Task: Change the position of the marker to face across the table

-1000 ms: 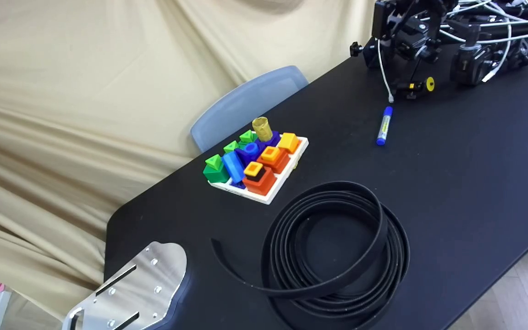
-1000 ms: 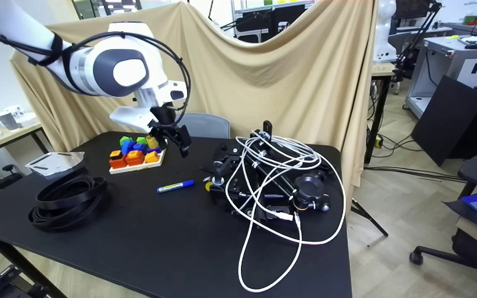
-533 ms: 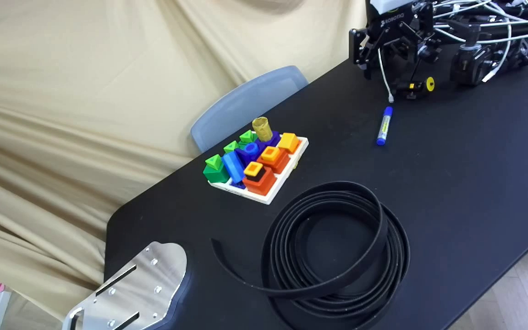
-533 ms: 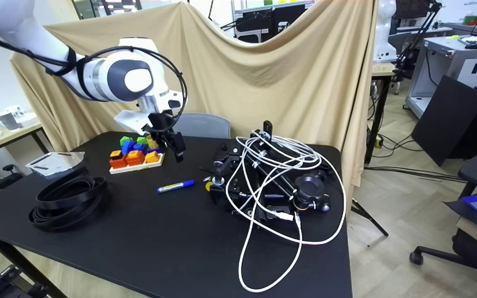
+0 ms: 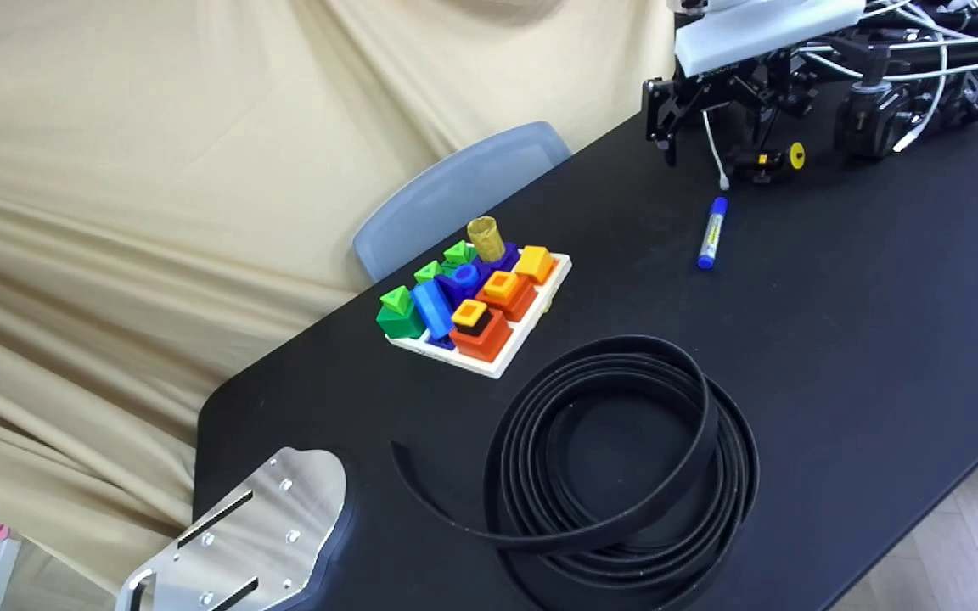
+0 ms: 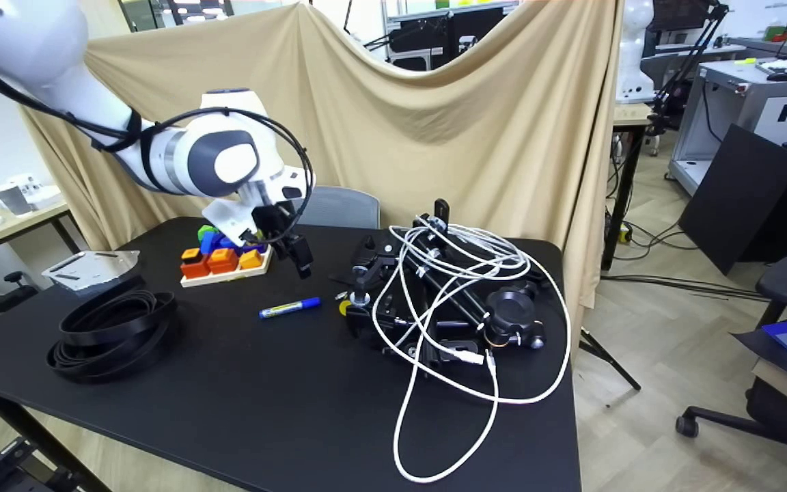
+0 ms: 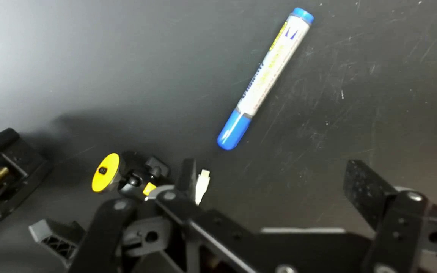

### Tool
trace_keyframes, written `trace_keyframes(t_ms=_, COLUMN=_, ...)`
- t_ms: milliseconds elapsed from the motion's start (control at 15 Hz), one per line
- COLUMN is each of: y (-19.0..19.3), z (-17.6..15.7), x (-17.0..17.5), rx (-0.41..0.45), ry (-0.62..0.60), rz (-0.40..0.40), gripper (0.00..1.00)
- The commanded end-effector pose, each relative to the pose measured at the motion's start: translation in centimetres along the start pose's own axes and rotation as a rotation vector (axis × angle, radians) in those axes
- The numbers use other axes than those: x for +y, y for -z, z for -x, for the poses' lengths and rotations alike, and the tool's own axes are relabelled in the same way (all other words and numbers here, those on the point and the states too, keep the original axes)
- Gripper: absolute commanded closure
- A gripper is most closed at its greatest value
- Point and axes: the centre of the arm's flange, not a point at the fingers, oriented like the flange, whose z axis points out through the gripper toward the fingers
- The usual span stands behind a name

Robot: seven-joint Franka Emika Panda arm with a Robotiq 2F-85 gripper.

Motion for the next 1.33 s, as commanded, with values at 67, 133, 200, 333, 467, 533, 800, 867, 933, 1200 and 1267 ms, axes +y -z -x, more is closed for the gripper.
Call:
trace_keyframes(t_ms=67, y=-3.8, z=0.5, x=-0.8, rx=0.023, ry=-0.117, rz=-0.001, gripper=0.00)
trace_keyframes(t_ms=133, y=-4.4, z=0.7, x=-1.0, rx=0.021, ry=-0.128, rz=0.000, gripper=0.00)
trace_keyframes(t_ms=200, y=-5.1, z=0.9, x=-1.2, rx=0.018, ry=-0.136, rz=-0.001, gripper=0.00)
trace_keyframes(t_ms=333, y=-6.3, z=1.4, x=-1.6, rx=0.007, ry=-0.150, rz=0.005, gripper=0.00)
trace_keyframes(t_ms=467, y=-7.2, z=1.9, x=-1.9, rx=0.000, ry=-0.165, rz=0.011, gripper=0.00)
trace_keyframes(t_ms=533, y=-7.5, z=2.2, x=-2.0, rx=-0.006, ry=-0.168, rz=0.014, gripper=0.03)
trace_keyframes(t_ms=800, y=-8.2, z=3.2, x=-2.6, rx=-0.021, ry=-0.180, rz=0.015, gripper=0.36)
trace_keyframes(t_ms=867, y=-8.3, z=3.3, x=-2.7, rx=-0.026, ry=-0.185, rz=0.016, gripper=0.44)
trace_keyframes(t_ms=933, y=-8.4, z=3.4, x=-2.7, rx=-0.035, ry=-0.193, rz=0.013, gripper=0.51)
trace_keyframes(t_ms=1200, y=-8.4, z=3.6, x=-2.5, rx=-0.034, ry=-0.209, rz=0.006, gripper=0.79)
trace_keyframes(t_ms=1267, y=-8.3, z=3.5, x=-2.4, rx=-0.029, ry=-0.205, rz=0.005, gripper=0.85)
